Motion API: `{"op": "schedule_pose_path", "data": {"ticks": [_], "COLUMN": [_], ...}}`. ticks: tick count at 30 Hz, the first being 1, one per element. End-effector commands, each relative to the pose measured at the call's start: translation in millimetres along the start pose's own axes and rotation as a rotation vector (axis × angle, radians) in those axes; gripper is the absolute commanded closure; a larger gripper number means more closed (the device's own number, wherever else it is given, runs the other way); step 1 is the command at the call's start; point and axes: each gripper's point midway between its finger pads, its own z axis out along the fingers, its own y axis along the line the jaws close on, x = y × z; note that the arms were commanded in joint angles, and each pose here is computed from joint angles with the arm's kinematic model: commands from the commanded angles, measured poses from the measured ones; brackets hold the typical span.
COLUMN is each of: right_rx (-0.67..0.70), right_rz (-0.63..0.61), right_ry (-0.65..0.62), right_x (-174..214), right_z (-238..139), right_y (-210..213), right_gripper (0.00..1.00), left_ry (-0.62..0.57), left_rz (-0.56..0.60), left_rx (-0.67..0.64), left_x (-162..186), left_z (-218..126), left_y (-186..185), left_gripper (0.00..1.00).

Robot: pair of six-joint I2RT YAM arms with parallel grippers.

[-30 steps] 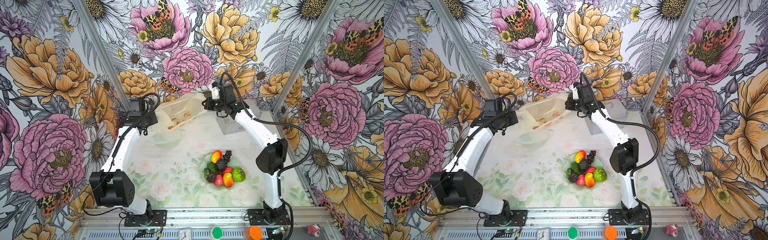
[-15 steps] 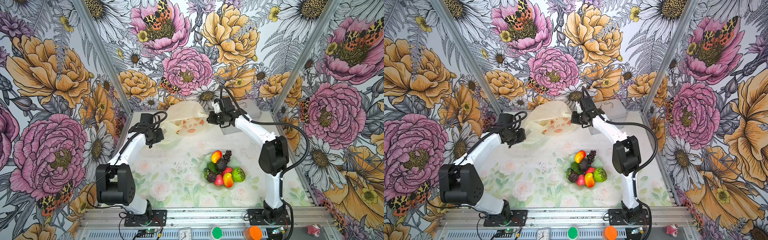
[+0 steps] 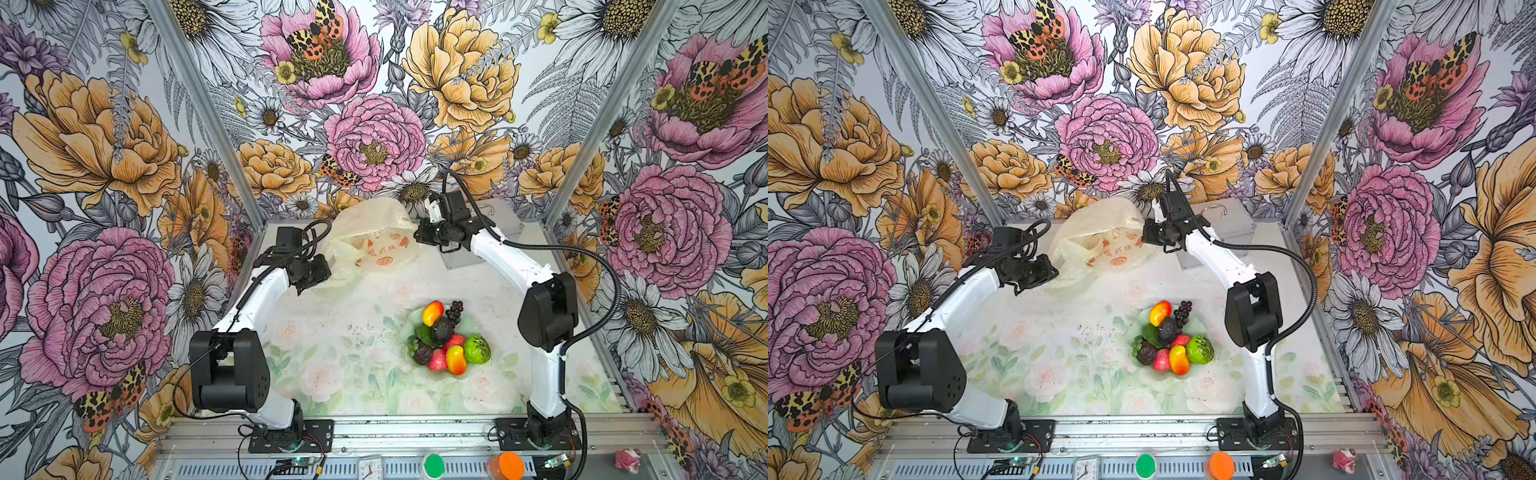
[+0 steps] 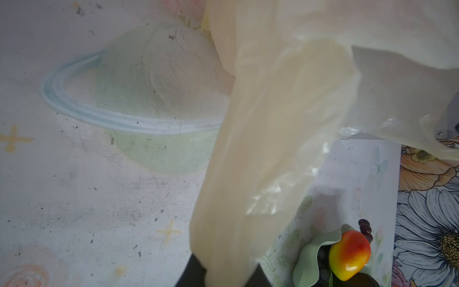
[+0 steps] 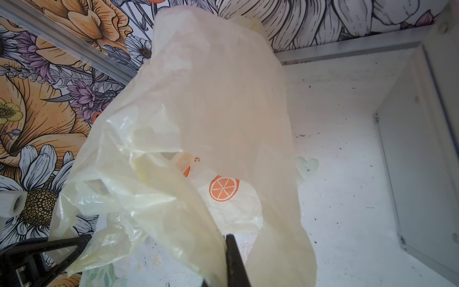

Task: Place the fruits into the plastic bag
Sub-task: 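Lower the bag back onto the table with both grippers, then open the right gripper to release the bag while left keeps holding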

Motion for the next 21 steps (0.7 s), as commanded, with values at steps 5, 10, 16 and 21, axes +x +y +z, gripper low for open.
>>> {"op": "schedule_pose_path", "data": {"ticks": [5,10,16,21], "right_rx": [-0.045,-0.01,-0.019,-0.015], "right_rz": [0.01,0.013,0.007,-0.018], "right_ry": [-0.046,-0.055,-0.056,-0.069], "right_x": [-15,-15,-15,-8], "right_z": [-4,-4,-9,-43], "right_y": [14,5,8,13], "right_gripper": [1.0,1.0,0.64,0.39], "left_ry": [-0.036,-0.135,-0.078,-0.034], "left_rz": [-0.013,0.095,0.125,0.131], "left_rx": [0.091,-0.056,-0.085,-0.049], "left_x": [-10,-19,-6,4], "left_z": [-9,-35,-27,-13], "left_y": [-5,-6,-17,-40], "left_gripper": [1.0,1.0,1.0,1.0]}}
